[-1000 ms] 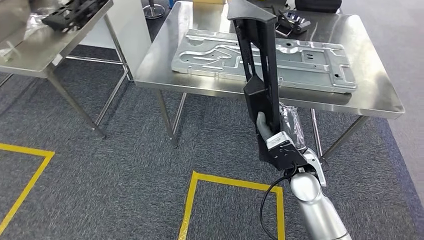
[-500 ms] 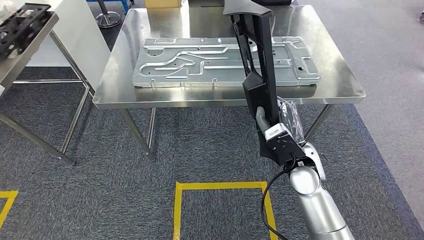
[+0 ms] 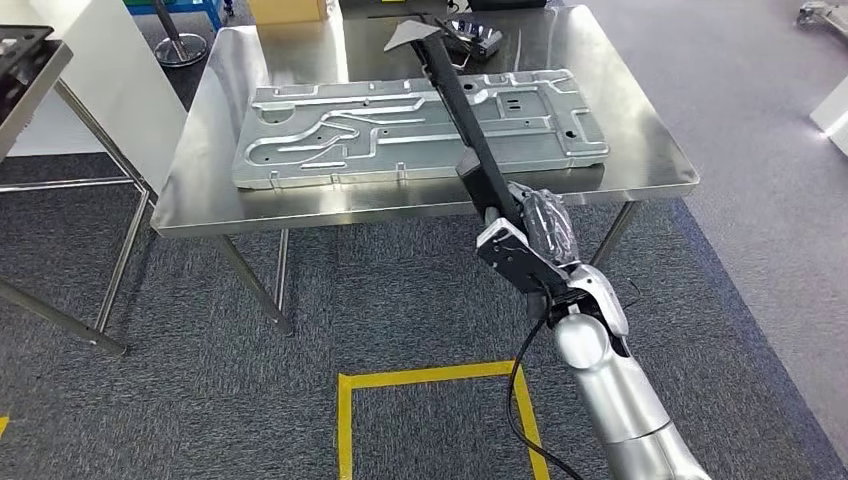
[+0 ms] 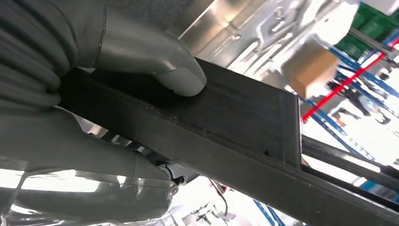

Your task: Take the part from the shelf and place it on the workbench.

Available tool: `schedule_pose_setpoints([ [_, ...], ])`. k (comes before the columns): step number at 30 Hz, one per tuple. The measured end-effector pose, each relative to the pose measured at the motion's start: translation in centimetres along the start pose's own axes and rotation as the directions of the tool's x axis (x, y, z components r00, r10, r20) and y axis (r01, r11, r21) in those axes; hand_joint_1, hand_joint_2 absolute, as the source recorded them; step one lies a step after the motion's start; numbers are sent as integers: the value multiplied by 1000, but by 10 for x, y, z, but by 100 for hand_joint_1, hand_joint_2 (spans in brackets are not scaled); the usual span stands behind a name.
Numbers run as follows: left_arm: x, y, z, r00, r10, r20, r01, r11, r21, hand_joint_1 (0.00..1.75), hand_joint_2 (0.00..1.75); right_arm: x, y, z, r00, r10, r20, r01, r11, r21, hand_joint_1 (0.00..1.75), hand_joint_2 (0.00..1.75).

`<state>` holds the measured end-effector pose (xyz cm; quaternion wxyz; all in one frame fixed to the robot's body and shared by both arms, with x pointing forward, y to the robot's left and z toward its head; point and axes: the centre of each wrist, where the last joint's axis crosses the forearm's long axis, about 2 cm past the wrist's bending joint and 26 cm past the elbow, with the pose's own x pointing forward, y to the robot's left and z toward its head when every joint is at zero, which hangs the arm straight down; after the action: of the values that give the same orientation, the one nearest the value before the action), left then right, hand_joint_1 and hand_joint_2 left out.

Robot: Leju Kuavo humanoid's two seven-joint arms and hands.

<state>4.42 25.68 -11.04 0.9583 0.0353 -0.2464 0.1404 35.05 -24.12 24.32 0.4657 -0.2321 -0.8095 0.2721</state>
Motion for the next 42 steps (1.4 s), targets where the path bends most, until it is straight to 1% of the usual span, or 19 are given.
schedule_pose_setpoints([
  [7, 1, 0, 0, 1000, -13, 9, 14, 1000, -9, 0, 0, 19, 22, -20, 999, -29, 14, 29, 998, 50, 175, 175],
  [10, -2, 1, 1, 1000, -19, 4, 19, 1000, -9, 0, 0, 24, 27, -26, 999, -42, 10, 41, 997, 60, 175, 175],
  [14, -3, 8, 1, 999, -33, -7, 33, 999, 3, 0, 0, 32, 24, -41, 999, -48, 12, 47, 997, 56, 175, 175],
  [17, -2, 8, 0, 999, -37, -12, 37, 999, 1, 0, 0, 38, 22, -50, 999, -50, 10, 49, 997, 64, 175, 175],
  [21, -2, 6, 0, 999, -38, -13, 38, 999, -3, 0, 0, 52, 16, -68, 999, -33, 38, 31, 998, 62, 175, 175],
  [27, -5, 3, 2, 999, -36, -16, 36, 999, -10, 0, 0, 66, 16, -78, 998, -22, 67, 17, 997, 80, 175, 175],
  [35, -1, 0, 1, 999, -32, -8, 32, 999, -12, 0, 0, 90, 13, -95, 993, -6, 118, -5, 995, 97, 175, 175],
  [42, -3, 2, 1, 999, -33, -20, 32, 999, -9, 0, 0, 95, 17, -98, 993, 1, 117, -15, 993, 119, 175, 175],
])
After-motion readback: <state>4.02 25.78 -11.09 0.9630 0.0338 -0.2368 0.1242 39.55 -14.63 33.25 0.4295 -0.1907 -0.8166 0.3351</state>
